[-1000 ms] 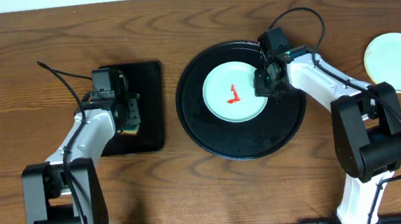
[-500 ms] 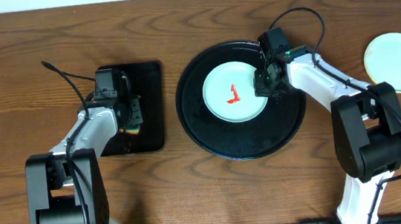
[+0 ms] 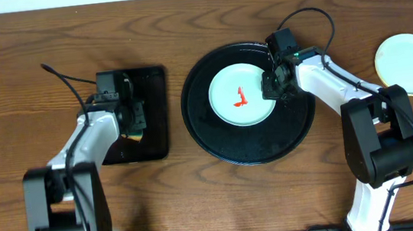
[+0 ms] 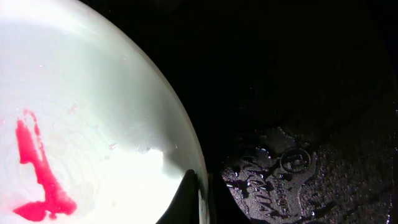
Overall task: Clean dirty plates on tray and stack at the side
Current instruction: 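Grasp the green sponge with the left gripper and carry it onto the plate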
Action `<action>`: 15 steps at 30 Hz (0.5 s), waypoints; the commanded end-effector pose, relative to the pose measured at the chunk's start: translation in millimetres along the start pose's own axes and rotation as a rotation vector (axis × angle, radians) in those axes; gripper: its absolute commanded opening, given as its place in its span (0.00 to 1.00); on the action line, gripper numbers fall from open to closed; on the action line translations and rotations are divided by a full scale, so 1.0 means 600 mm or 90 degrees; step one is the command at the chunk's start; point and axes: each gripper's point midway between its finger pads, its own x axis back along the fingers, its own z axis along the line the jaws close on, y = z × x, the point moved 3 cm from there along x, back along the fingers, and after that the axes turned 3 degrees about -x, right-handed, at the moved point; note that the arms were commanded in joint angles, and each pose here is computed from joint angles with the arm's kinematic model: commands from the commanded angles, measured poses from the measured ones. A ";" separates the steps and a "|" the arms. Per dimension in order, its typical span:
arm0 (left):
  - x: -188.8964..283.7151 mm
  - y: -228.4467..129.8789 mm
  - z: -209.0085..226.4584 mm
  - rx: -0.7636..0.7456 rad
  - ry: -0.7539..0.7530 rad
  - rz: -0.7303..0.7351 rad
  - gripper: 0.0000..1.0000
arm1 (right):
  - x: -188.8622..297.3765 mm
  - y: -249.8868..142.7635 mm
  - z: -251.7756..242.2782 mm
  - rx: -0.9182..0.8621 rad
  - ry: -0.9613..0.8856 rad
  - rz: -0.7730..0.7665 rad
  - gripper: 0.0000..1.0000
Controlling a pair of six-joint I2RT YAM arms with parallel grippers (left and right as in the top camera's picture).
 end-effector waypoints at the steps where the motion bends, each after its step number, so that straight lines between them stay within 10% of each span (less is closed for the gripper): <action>1: 0.074 0.044 0.001 0.006 -0.009 -0.098 0.07 | -0.038 -0.024 -0.016 0.001 -0.036 0.036 0.02; 15: 0.188 0.072 -0.138 -0.055 -0.115 -0.242 0.07 | -0.038 -0.024 -0.015 0.001 -0.035 0.036 0.01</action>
